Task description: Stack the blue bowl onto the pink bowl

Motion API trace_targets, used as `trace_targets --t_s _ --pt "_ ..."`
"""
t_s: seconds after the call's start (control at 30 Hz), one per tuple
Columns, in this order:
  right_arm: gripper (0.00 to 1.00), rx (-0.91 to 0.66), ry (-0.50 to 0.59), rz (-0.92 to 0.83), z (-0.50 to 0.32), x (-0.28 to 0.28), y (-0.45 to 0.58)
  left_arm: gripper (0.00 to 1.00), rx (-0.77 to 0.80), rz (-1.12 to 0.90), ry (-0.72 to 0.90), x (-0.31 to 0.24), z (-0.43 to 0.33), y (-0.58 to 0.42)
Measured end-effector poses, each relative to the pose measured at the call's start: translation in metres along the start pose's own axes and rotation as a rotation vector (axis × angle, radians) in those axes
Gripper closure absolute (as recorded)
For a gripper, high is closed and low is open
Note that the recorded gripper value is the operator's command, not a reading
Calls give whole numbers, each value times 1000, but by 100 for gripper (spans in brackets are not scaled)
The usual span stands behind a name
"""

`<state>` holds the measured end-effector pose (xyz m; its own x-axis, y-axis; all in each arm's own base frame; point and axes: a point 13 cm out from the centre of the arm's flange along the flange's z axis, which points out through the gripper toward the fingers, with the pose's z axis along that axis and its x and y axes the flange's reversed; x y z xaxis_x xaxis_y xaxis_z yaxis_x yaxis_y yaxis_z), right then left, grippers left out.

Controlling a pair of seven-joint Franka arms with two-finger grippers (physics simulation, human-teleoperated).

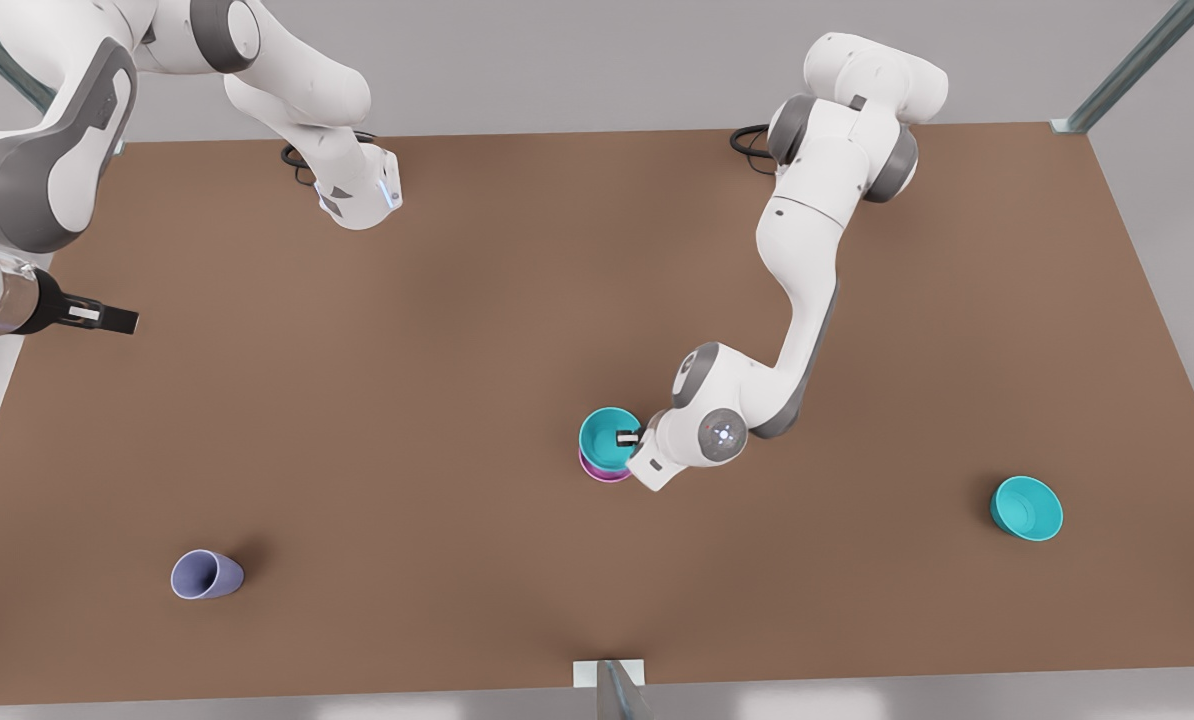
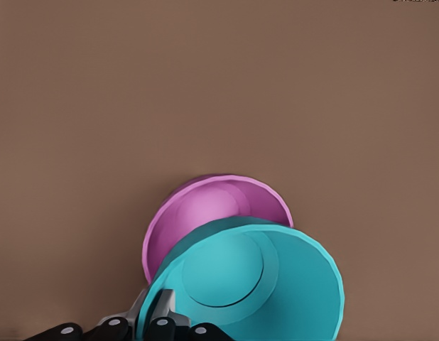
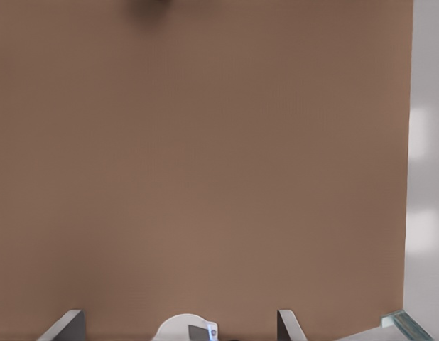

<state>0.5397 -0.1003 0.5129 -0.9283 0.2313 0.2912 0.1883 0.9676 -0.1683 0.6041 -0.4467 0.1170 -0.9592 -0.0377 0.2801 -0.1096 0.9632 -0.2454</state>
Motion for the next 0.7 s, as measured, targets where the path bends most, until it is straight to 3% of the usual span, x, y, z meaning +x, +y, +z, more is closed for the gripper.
trace_targets --t_s 0.3,0.33,0.37,0.43,0.5,0.57,0.6,0.7 --pt "0 -8 2 -1 1 0 -7 79 13 -109 -19 -6 2 -2" --pt "0 -9 3 -2 1 0 -7 52 15 -118 -21 -6 2 -3" --pt "0 -10 3 -3 1 0 -7 0 18 -126 -23 -7 2 -3" --pt "0 -11 2 -5 1 0 -7 0 27 -138 -29 -7 -2 -5" --pt "0 -11 3 -7 2 0 -7 0 32 -155 -75 -16 -53 4" --pt "0 -12 3 -9 2 0 -7 0 -53 -242 -230 -41 -219 100" --pt "0 -12 3 -10 2 0 -7 0 -101 -261 -279 -28 -291 140" --pt "0 -13 3 -12 2 0 -7 0 -209 -267 -286 35 -399 212"
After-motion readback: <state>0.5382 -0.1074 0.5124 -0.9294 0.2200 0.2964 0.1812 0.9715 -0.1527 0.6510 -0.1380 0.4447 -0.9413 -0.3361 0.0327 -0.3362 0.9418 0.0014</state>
